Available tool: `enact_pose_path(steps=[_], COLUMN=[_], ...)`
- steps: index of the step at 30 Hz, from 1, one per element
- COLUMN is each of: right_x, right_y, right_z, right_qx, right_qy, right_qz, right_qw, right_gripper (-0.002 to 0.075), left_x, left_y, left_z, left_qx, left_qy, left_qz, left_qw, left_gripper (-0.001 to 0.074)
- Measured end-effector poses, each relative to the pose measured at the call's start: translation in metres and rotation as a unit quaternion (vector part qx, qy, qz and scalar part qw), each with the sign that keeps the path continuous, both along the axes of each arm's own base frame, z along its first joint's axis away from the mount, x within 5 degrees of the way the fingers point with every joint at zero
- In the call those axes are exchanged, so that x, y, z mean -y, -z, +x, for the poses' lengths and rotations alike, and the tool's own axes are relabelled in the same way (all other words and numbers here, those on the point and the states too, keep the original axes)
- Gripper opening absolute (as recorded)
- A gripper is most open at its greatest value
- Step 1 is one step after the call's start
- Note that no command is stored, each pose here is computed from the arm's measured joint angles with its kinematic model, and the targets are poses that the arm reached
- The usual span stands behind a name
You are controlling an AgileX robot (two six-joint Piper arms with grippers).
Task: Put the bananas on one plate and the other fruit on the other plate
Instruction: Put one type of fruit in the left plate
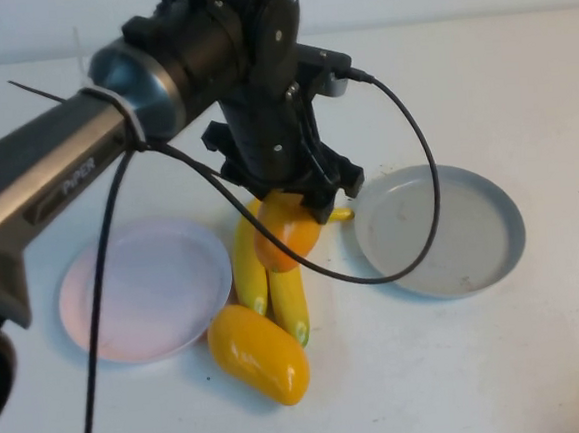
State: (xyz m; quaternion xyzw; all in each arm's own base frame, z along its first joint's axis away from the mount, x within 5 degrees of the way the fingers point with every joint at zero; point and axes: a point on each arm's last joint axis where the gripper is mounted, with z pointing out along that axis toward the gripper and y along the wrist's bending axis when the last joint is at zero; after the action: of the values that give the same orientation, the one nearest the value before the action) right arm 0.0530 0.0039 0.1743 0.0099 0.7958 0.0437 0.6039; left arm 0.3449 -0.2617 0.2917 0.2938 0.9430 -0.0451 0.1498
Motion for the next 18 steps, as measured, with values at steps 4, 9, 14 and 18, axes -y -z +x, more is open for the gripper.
enact_pose_path(steps=[4, 9, 14, 18], right_x=[0.0, 0.0, 0.0, 0.0], right_y=[0.0, 0.0, 0.0, 0.0], right_z=[0.0, 0.0, 0.0, 0.0], right_qx=[0.0, 0.0, 0.0, 0.0], right_qy=[0.0, 0.0, 0.0, 0.0], right_qz=[0.0, 0.0, 0.0, 0.0], right_qw=[1.0, 1.0, 1.0, 1.0], right_gripper=[-0.0016, -0.0015, -0.0016, -0.0015], left_x=[-0.025, -0.08, -0.122, -0.135], left_y=[-0.015, -0.027, -0.031, -0.026], left_z=[0.001, 0.007, 0.018, 0.025], left_qx=[0.011, 0.014, 0.02, 0.021], left_qy=[-0.013, -0.071, -0.123, -0.136], left_qz=[-0.003, 0.002, 0.016, 0.034], left_qw=[1.0, 0.997, 0.992, 0.99], left_gripper=[0.0477, 0.0477, 0.0477, 0.0477])
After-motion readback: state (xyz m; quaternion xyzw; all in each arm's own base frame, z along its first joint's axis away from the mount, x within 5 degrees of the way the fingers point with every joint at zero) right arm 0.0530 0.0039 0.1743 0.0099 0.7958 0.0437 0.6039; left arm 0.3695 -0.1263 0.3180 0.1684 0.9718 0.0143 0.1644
